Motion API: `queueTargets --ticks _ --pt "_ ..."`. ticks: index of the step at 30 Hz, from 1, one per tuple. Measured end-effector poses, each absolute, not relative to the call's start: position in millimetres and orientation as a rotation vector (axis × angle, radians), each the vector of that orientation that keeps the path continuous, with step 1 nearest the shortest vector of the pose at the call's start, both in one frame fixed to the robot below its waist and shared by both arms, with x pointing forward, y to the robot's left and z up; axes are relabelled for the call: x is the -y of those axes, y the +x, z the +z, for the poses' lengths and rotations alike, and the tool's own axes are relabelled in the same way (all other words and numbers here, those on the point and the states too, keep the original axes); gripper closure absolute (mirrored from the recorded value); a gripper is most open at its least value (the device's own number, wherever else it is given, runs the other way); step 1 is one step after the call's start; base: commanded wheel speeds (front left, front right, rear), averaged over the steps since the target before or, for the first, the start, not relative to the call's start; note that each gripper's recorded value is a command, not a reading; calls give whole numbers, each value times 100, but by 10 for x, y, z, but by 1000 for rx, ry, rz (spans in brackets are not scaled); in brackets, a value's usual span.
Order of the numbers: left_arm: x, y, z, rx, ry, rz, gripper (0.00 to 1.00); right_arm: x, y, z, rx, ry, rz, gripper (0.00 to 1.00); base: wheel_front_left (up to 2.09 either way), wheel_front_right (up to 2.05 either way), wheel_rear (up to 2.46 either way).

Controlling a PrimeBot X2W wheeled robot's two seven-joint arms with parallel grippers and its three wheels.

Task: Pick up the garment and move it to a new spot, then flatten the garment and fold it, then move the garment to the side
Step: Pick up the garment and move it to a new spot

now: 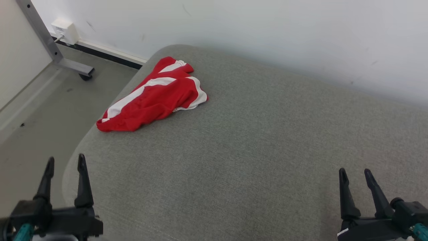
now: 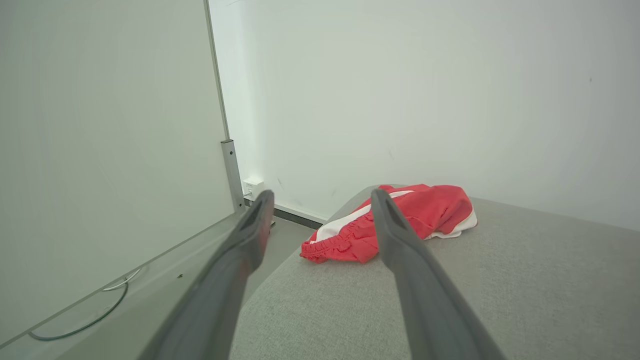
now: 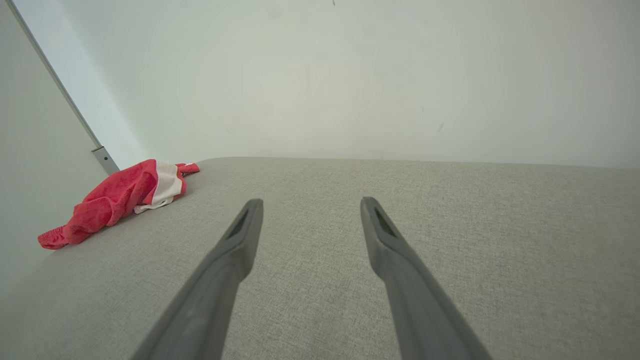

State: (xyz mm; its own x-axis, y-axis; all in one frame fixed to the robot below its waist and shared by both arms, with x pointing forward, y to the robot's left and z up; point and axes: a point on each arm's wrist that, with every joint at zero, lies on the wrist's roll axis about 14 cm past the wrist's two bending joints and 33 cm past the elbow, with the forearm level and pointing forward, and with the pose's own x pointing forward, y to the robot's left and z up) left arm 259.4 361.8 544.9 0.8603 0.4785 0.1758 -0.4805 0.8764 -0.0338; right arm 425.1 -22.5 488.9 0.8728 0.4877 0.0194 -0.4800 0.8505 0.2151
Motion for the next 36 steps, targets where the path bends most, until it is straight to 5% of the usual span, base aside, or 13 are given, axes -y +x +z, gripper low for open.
queueTargets --ticks 18,27,36 --pt "-3724 4702 6171 262 93 289 0 1256 4794 4661 -18 175 237 0 0 0 0" --pt "-3719 5486 5438 13 35 262 0 1772 4801 4355 -70 140 100 0 0 0 0" --pt "-3645 5736 4508 -287 -16 242 0 1966 4801 4077 -130 120 47 0 0 0 0"
